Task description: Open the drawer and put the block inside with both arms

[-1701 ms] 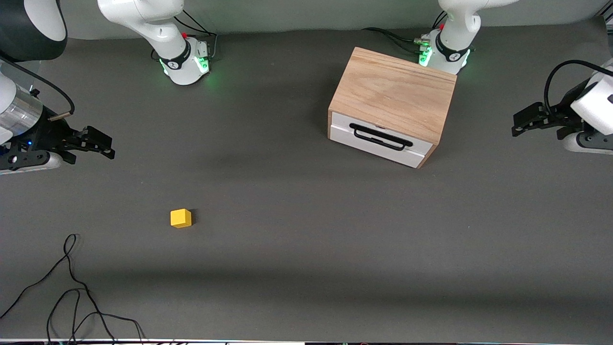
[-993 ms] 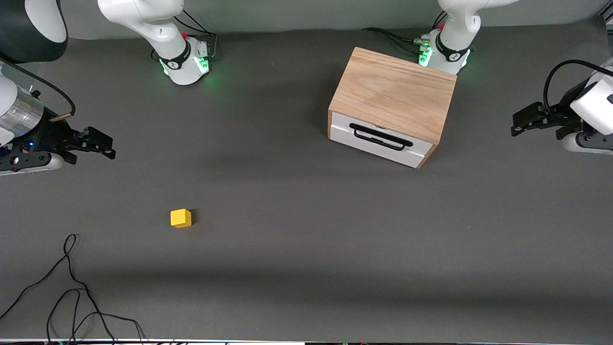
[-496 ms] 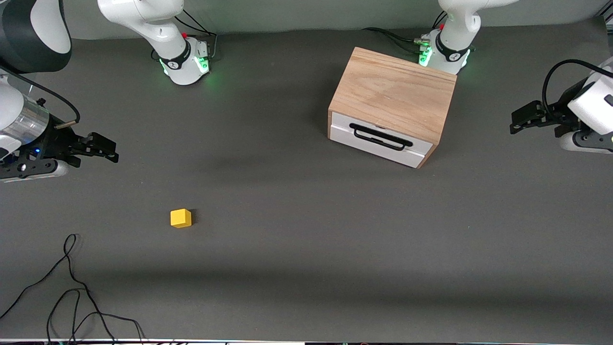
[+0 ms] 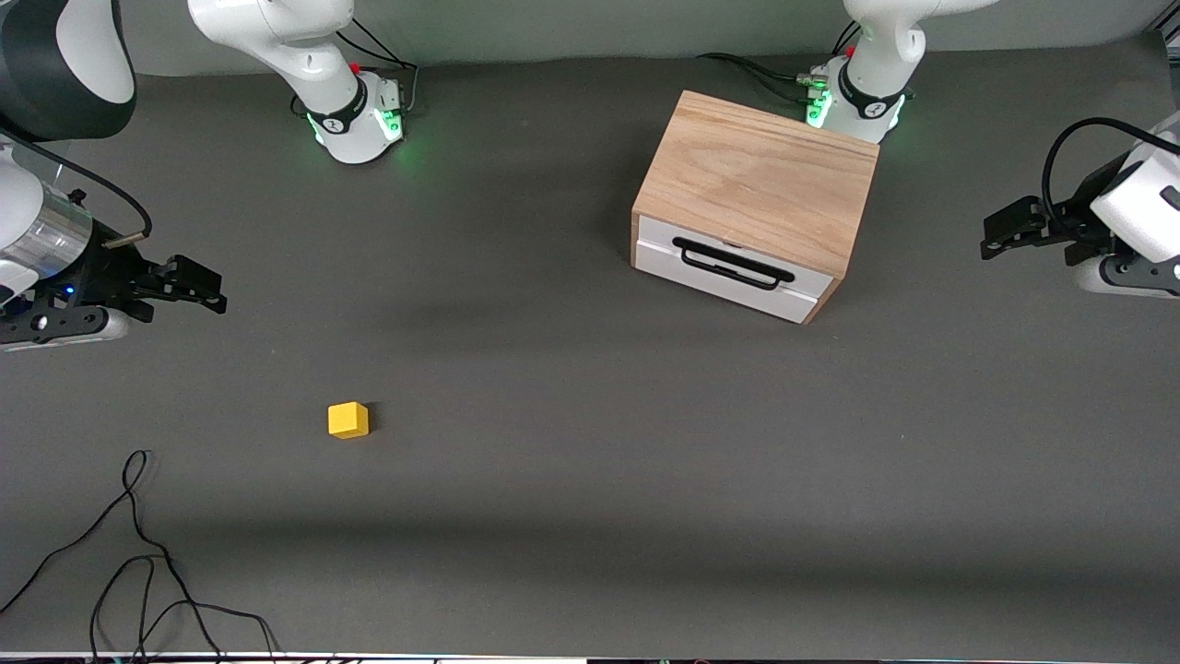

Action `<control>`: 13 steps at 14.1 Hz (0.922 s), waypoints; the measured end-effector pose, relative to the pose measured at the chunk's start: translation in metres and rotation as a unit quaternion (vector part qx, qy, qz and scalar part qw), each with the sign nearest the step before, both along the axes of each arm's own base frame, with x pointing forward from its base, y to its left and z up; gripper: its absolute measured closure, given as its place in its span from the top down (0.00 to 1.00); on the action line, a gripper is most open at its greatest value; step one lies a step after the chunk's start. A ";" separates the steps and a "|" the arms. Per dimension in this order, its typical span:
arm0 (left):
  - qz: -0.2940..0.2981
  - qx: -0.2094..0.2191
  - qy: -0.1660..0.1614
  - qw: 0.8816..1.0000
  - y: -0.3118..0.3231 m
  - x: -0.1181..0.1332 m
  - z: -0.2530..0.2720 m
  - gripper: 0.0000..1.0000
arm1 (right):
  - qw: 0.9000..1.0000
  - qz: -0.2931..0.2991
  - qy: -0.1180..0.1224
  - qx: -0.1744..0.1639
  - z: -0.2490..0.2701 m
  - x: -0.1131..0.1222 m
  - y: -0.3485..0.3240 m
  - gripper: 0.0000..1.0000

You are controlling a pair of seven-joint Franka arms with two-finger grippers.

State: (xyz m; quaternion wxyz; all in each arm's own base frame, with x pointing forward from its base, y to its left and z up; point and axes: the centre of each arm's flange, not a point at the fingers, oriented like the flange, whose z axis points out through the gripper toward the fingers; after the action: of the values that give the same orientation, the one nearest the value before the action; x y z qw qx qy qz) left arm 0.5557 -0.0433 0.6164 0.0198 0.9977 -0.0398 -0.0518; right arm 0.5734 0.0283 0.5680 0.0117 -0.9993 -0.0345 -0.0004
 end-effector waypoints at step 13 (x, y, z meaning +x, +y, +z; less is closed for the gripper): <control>0.307 0.043 0.047 0.950 -0.127 0.004 -0.051 0.98 | 1.000 -0.010 -0.003 0.000 0.002 0.001 -0.011 1.00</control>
State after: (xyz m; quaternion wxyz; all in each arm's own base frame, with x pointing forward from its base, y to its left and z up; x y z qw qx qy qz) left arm 0.5599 -0.1708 0.5658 -0.0064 0.9581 0.2712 -0.0915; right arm 0.5748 0.0168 0.5702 0.0112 -0.9996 -0.0243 -0.0031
